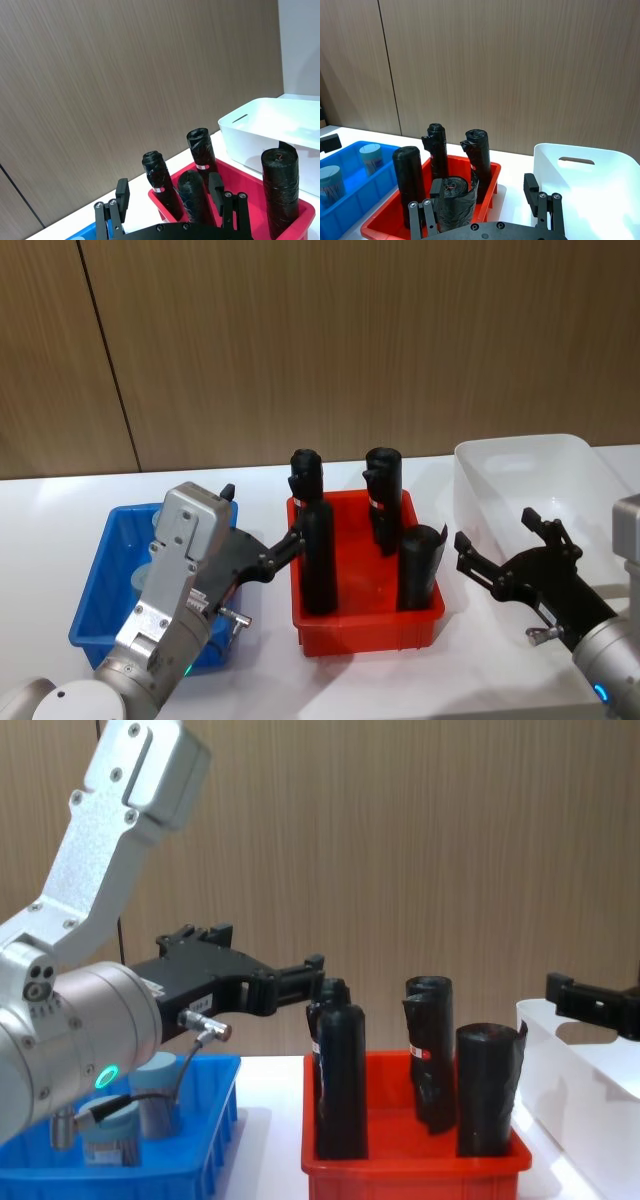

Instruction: Pick the cotton swabs from the blue box and place them into the white box.

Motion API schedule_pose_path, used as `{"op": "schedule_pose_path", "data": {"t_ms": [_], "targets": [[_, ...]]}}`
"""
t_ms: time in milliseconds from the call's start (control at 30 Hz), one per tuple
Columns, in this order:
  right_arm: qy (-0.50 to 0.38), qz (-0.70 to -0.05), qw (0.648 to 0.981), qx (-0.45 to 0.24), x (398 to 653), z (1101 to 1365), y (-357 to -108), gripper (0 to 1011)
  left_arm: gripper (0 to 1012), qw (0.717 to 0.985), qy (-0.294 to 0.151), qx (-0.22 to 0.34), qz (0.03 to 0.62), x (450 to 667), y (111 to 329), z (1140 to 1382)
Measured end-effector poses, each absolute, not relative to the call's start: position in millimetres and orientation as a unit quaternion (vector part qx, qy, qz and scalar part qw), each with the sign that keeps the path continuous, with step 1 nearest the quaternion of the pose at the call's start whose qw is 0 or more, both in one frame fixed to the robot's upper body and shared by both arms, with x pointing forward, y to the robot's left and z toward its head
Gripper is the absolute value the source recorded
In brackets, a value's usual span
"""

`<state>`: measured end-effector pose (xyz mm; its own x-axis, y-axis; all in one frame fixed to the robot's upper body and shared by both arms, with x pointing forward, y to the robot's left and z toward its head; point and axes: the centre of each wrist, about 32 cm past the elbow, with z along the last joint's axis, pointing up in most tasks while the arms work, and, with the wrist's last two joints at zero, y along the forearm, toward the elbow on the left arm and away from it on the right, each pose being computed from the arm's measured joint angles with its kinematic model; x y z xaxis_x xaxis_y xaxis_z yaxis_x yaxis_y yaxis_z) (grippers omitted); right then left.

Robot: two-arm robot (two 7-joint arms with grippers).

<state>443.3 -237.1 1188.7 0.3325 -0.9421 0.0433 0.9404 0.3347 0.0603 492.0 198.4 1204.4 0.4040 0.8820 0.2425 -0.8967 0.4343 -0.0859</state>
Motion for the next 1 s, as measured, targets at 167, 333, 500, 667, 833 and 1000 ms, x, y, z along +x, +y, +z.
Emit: {"op": "schedule_pose_path", "data": {"t_ms": [167,333,500,667,833,1000], "targets": [[-0.035,-0.577,0.816,0.012,443,1189,-237,1002,1004,0.837,-0.126,0.029,0.531,492,198,1204],[-0.035,-0.577,0.816,0.012,443,1189,-237,1002,1004,0.837,-0.126,0.029,0.531,492,198,1204],[-0.035,-0.577,0.816,0.012,443,1189,-237,1002,1004,0.837,-0.126,0.029,0.531,492,198,1204],[-0.035,-0.577,0.816,0.012,443,1189,-237,1002,1004,0.837,-0.126,0.029,0.531,492,198,1204],[-0.035,-0.577,0.816,0.012,443,1189,-237,1002,1004,0.837,-0.126,0.031,0.531,493,200,1204],[-0.035,-0.577,0.816,0.012,443,1189,-237,1002,1004,0.837,-0.120,0.040,0.533,497,209,1204]]}}
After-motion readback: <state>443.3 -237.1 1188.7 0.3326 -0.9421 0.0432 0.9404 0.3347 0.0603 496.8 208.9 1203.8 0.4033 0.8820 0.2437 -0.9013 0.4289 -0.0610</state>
